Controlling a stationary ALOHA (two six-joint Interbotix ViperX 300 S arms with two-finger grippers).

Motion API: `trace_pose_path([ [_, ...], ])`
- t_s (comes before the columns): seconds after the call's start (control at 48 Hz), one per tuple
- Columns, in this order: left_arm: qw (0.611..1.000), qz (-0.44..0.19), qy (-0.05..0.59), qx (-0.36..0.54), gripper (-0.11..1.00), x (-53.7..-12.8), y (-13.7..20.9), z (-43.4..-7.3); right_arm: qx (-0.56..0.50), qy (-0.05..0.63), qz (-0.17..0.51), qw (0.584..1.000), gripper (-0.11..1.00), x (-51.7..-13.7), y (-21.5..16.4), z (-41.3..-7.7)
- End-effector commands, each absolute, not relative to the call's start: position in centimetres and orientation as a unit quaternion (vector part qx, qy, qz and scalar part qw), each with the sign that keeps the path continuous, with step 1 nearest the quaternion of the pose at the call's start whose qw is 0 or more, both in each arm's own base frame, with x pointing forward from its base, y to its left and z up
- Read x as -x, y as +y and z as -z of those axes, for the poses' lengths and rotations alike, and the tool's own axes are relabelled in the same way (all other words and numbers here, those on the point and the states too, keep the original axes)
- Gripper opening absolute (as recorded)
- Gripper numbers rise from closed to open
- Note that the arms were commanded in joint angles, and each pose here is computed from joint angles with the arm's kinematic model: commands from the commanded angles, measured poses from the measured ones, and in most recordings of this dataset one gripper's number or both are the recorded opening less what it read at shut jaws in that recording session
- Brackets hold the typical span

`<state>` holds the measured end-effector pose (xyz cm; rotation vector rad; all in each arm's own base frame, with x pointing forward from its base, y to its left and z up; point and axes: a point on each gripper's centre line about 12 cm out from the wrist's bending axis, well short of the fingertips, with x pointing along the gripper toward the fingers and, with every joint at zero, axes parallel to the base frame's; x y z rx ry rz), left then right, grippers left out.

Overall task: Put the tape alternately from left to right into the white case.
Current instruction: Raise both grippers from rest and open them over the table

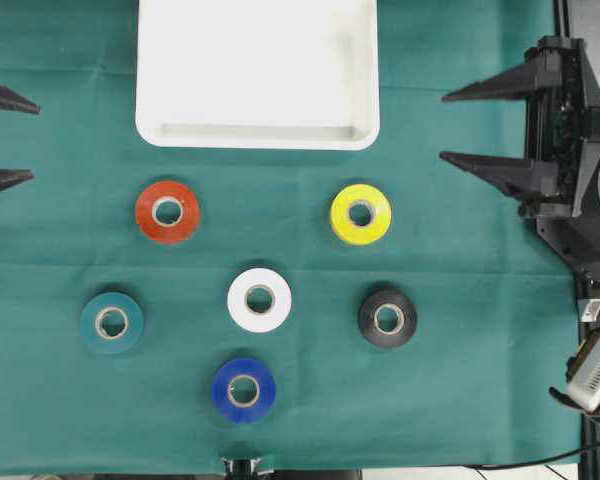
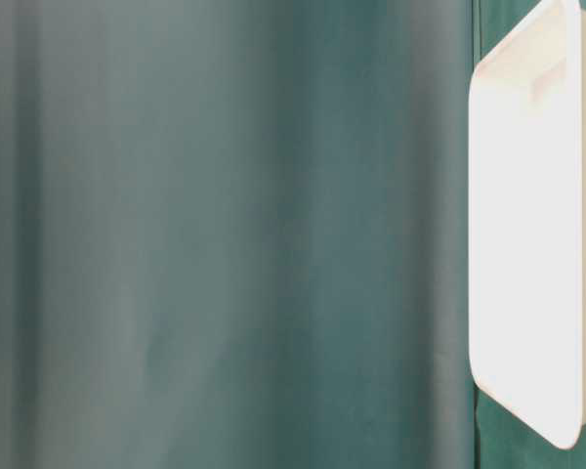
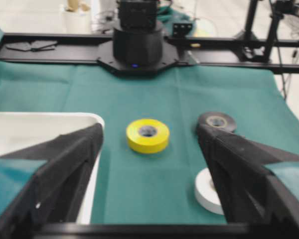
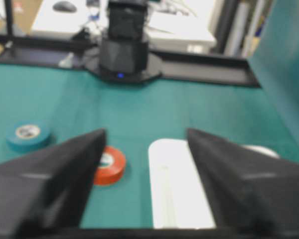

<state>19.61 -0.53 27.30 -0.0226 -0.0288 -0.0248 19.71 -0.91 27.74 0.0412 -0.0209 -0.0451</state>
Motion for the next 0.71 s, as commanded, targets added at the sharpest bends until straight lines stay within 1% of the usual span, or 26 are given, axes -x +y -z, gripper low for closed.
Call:
trace_pose_path([
  [0.0,1.0,0.014,-0.017,0.011,0.9,-19.8,-0.6,-27.6,-0.021,-0.013,0.023,0.999,0.51,-19.9,-1.0,-28.0],
  [0.104,1.0,0.014,-0.011,0.012,0.9,-19.8,-0.6,-27.4,-0.022,-0.012,0.023,0.999,0.81,-19.8,-1.0,-27.9],
  [0.146,1.0,0.014,-0.01,0.013,0.9,-19.8,-0.6,-27.4,-0.021,-0.011,0.023,0.999,0.87,-19.9,-1.0,-27.9],
  [0.333,1.0,0.013,-0.007,0.014,0.9,-19.8,-0.6,-27.4,-0.021,-0.007,0.024,0.999,0.87,-20.0,-1.0,-27.7],
  [0.687,0.998,0.004,0.066,0.017,0.89,-21.9,-0.3,-26.1,-0.023,0.048,0.027,0.998,0.87,-22.5,-1.2,-26.9],
])
